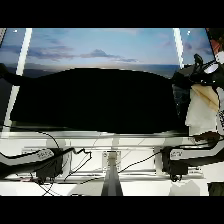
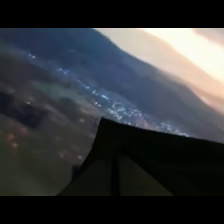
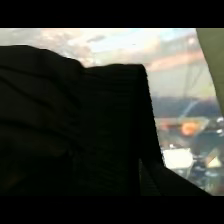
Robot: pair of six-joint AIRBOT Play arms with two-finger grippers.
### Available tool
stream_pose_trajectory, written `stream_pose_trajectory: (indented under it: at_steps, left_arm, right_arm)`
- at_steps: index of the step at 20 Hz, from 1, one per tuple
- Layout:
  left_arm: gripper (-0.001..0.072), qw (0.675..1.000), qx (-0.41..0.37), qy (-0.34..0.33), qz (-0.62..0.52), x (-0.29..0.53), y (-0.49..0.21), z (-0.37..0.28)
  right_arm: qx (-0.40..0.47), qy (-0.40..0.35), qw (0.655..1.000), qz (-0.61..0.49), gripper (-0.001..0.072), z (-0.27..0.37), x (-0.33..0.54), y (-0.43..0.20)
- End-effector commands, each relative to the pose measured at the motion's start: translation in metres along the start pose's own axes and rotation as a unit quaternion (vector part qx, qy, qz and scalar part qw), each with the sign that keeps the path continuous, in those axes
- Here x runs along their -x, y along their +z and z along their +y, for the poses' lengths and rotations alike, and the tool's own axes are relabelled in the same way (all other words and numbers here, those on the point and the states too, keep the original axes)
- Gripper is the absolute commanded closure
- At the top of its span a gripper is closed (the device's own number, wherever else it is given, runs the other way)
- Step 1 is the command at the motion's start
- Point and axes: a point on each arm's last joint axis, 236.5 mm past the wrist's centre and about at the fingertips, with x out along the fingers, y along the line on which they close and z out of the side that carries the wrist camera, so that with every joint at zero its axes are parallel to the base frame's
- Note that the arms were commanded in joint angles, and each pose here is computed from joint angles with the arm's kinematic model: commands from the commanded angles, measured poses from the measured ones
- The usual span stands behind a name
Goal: Fold the clothes and pants, and hang the long-sleeved shirts on hangers.
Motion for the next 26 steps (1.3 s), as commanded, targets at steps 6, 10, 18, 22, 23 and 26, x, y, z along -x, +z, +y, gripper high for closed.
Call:
stream_pose_trajectory:
  at_steps: [6, 10, 18, 22, 23, 26]
  left_arm:
    - [0.0697, 1.0, -0.005, 0.006, 0.005, -0.004, -0.003, 0.003]
    - [0.0699, 0.999, 0.029, -0.015, -0.042, 0.0, 0.021, -0.006]
    - [0.07, 0.973, 0.056, -0.035, -0.222, 0.074, 0.146, -0.014]
    - [0.0699, 0.997, 0.024, -0.026, -0.071, 0.005, 0.065, -0.01]
    - [0.0699, 0.999, 0.019, -0.022, -0.031, -0.018, 0.04, -0.007]
    - [0.0698, 0.998, 0.026, -0.028, 0.054, -0.076, -0.017, -0.006]
  right_arm:
    - [-0.059, 0.079, 0.993, -0.069, 0.0312, 0.031, -0.034, 0.038]
    - [-0.024, 0.066, 0.99, -0.125, 0.0696, 0.047, -0.032, 0.065]
    - [0.084, 0.071, 0.959, -0.262, 0.0696, 0.101, 0.045, 0.157]
    - [0.086, 0.067, 0.961, -0.253, 0.0695, 0.098, 0.038, 0.153]
    - [0.09, 0.06, 0.962, -0.252, 0.0696, 0.094, 0.036, 0.153]
    - [0.091, 0.049, 0.963, -0.25, 0.0695, 0.087, 0.025, 0.154]
